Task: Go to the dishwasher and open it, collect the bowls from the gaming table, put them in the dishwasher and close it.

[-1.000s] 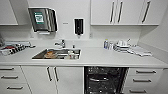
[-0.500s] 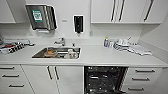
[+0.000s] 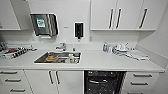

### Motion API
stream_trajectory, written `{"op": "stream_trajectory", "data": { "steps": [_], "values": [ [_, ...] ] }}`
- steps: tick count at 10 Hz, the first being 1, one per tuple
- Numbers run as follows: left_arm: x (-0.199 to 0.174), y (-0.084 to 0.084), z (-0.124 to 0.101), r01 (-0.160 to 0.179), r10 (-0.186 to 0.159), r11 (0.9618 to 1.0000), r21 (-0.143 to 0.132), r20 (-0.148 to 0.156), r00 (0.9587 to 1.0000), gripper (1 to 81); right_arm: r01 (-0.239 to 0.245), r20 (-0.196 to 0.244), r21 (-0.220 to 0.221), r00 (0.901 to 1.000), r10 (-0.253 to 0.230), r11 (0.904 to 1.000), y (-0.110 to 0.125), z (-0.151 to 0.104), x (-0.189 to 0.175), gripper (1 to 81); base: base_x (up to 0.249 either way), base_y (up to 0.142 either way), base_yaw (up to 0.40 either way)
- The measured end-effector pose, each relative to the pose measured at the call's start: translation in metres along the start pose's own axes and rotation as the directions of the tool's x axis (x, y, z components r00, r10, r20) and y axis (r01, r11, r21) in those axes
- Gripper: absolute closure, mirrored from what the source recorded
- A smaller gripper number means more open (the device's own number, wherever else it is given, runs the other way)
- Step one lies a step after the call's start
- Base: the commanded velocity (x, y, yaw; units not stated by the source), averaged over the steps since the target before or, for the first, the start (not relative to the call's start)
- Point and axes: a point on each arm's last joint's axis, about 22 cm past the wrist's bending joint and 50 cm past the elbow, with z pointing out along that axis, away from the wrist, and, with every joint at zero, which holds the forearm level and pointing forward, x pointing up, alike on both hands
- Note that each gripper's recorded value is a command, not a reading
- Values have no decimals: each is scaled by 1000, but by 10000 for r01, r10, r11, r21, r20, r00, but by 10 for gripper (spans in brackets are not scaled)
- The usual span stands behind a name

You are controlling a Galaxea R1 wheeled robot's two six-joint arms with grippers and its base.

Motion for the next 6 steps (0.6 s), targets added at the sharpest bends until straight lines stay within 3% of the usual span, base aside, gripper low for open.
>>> {"op": "stream_trajectory", "data": {
  "steps": [4,6],
  "values": [
    [-21,27,-9,-305,303,9995,-76,-268,9992,10,-130,-669,-682,9977,84,9976,27,-10,-6,10,0,0,0],
    [-32,24,-9,-257,261,9995,167,-208,9994,10,-375,-766,-855,9966,310,9956,42,-9,-14,10,0,0,0]
  ]
}}
